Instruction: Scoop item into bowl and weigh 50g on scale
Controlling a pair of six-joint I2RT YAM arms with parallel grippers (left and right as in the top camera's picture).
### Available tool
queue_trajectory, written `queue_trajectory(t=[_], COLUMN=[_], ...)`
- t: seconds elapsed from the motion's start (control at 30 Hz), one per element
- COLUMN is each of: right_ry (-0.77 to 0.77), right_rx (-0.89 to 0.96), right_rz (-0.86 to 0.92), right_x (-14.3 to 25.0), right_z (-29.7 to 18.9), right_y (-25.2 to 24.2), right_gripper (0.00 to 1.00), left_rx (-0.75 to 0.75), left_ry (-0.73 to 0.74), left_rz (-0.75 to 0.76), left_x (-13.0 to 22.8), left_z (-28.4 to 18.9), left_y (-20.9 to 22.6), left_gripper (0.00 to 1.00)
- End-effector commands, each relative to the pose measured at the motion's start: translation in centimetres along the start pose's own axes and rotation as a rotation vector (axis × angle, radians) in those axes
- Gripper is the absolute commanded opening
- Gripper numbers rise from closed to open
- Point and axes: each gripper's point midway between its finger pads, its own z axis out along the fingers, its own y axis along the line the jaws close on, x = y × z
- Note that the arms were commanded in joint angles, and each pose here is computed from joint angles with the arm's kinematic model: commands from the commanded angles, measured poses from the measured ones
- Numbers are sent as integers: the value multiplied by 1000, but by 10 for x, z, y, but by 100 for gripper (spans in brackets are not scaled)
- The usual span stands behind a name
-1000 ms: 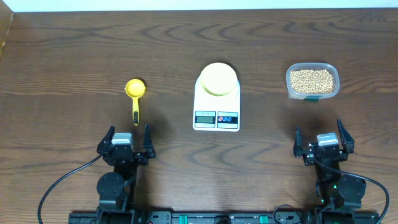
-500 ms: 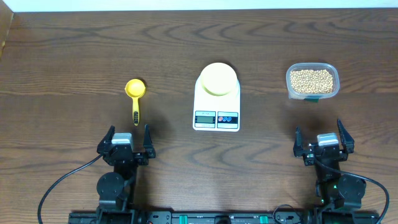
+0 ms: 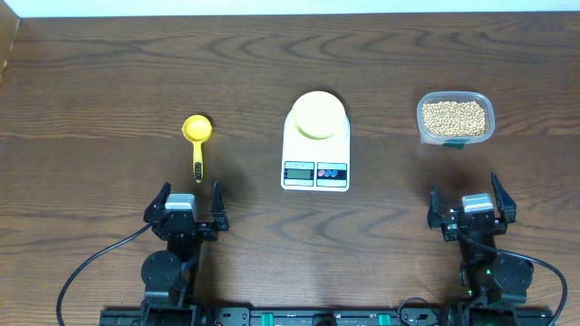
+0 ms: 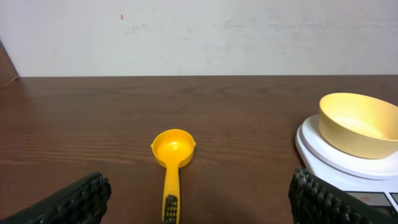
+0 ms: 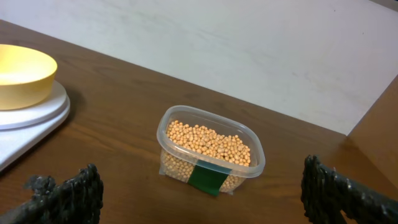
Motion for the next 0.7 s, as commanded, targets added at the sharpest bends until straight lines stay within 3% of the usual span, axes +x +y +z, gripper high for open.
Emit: queue_trajectory(t=[0.0, 0.67], right_ry=[-2, -2], right_rx=[-6, -6], right_rz=[14, 14], right_x=[0, 0], right_z=[0, 0], right_y=[2, 2], right_gripper=[99, 99], left_rx=[11, -43], left_ry=[40, 70], left_rz=[-6, -84], left_x=[17, 24], left_z=[2, 4], left_y=[-2, 7], left_gripper=[94, 94])
